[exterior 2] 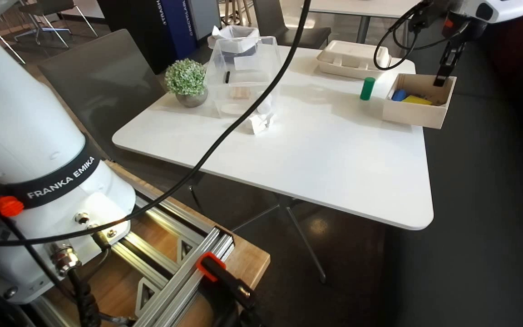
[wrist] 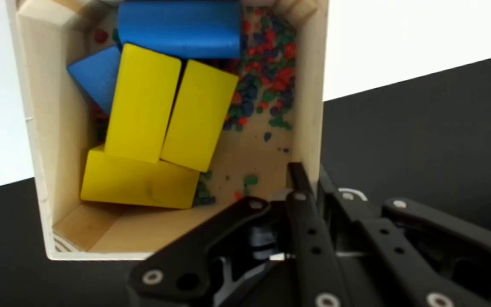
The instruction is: Remove the wooden box from the lunchbox and put it on the table
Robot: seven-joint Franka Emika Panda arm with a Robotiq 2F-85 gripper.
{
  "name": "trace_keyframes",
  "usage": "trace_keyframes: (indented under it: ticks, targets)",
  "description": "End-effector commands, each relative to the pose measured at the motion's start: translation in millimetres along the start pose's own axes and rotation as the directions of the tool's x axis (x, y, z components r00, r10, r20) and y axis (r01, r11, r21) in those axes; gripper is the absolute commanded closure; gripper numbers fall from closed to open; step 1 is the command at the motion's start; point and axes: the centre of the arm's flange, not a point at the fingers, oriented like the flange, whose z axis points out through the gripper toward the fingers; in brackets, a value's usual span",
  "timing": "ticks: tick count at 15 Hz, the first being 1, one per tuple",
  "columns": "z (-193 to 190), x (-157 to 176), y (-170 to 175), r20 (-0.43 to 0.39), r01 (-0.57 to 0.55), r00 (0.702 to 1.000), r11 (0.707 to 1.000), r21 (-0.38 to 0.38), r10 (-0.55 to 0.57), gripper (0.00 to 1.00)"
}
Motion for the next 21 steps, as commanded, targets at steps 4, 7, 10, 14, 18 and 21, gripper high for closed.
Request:
trace_keyframes:
  ticks: [4, 7, 10, 14, 18, 21]
  targets:
    - [15.5, 8.1, -15.9, 0.052, -0.001, 0.999, 0.999, -0.05, 0.004, 0.98]
    - [19.4, 3.0, -14.1, 0.075, 0.025, 0.997, 0.996, -0.083, -0.019, 0.98]
    - [23.5, -3.3, -15.7, 0.09, 0.047, 0.995, 0.994, -0.102, -0.038, 0.98]
    - [28.8, -10.2, -17.4, 0.113, 0.076, 0.992, 0.99, -0.119, -0.063, 0.98]
    - [30.4, -14.3, -18.3, 0.133, 0.105, 0.987, 0.986, -0.132, -0.087, 0.98]
    - [31.8, -15.6, -17.7, 0.145, 0.133, 0.983, 0.982, -0.137, -0.113, 0.98]
